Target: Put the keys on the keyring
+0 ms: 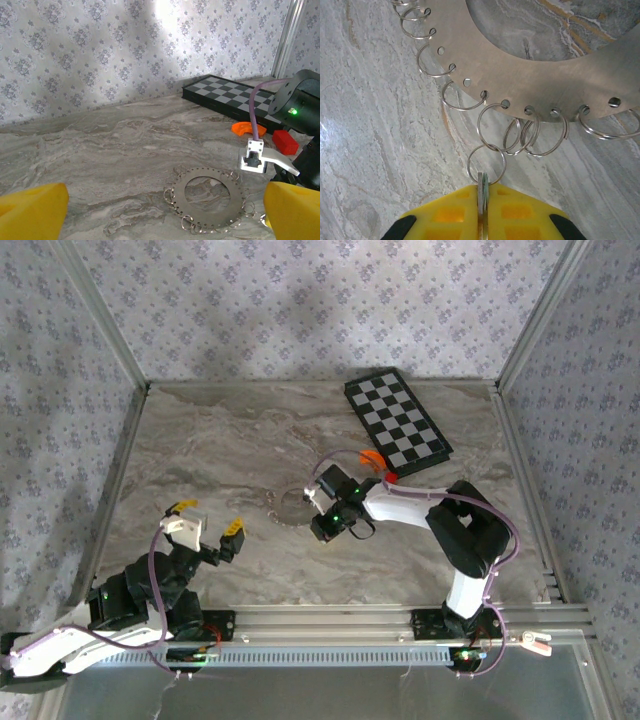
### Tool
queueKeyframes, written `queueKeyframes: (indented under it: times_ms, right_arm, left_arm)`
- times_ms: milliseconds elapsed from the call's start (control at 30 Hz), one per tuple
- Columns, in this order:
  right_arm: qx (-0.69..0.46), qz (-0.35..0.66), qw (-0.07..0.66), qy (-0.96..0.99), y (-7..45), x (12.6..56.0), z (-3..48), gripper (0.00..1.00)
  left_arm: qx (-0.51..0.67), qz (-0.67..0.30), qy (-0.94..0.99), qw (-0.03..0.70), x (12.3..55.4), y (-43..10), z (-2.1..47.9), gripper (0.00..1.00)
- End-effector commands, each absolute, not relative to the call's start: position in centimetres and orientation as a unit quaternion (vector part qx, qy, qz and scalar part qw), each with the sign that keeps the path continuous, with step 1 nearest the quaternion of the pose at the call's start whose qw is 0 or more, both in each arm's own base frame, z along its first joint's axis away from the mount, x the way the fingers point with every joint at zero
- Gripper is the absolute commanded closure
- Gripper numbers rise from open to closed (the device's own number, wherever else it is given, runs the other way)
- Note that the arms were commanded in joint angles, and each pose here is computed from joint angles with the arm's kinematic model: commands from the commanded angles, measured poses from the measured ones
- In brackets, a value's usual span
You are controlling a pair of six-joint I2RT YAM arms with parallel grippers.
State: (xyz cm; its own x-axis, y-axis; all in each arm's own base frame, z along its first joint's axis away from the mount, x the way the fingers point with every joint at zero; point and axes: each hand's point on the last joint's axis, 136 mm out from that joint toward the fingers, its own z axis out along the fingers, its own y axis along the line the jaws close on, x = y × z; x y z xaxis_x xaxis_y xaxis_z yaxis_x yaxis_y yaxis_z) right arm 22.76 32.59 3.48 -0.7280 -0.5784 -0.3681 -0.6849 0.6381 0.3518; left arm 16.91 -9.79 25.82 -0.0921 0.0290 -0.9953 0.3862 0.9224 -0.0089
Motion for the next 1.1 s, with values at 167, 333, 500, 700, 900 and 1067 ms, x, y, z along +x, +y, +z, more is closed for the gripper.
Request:
queueKeyframes:
  times_ms: [167,333,500,700,900,1067]
  right_arm:
    - [-0.356,0.227,0.097,0.901,31.9,21.7,3.0,0.85]
    - [-0.366,0.231,0.11,0.895,32.2,21.5,3.8,0.79]
    - [-0.368,0.235,0.121,0.891,32.2,21.4,4.5,0.74]
    - [-0.369,0.229,0.131,0.891,31.8,21.2,5.1,0.69]
    - [-0.367,0.232,0.146,0.889,31.1,20.8,6.2,0.63]
    - [-0.362,0.235,0.16,0.888,30.3,20.5,7.0,0.62]
  left_arm:
    - [0.139,-0.136,0.722,0.664,16.9,-9.6,26.2,0.01]
    - [0.14,-0.135,0.723,0.663,16.9,-9.6,26.1,0.0]
    - [0.139,-0.131,0.725,0.662,17.0,-9.7,26.0,0.01]
    - [0.147,-0.115,0.733,0.654,17.3,-10.3,25.5,0.0]
    - [0.147,-0.112,0.737,0.65,17.7,-10.8,25.6,0.01]
    - [0.145,-0.143,0.734,0.647,17.7,-11.8,25.9,0.0]
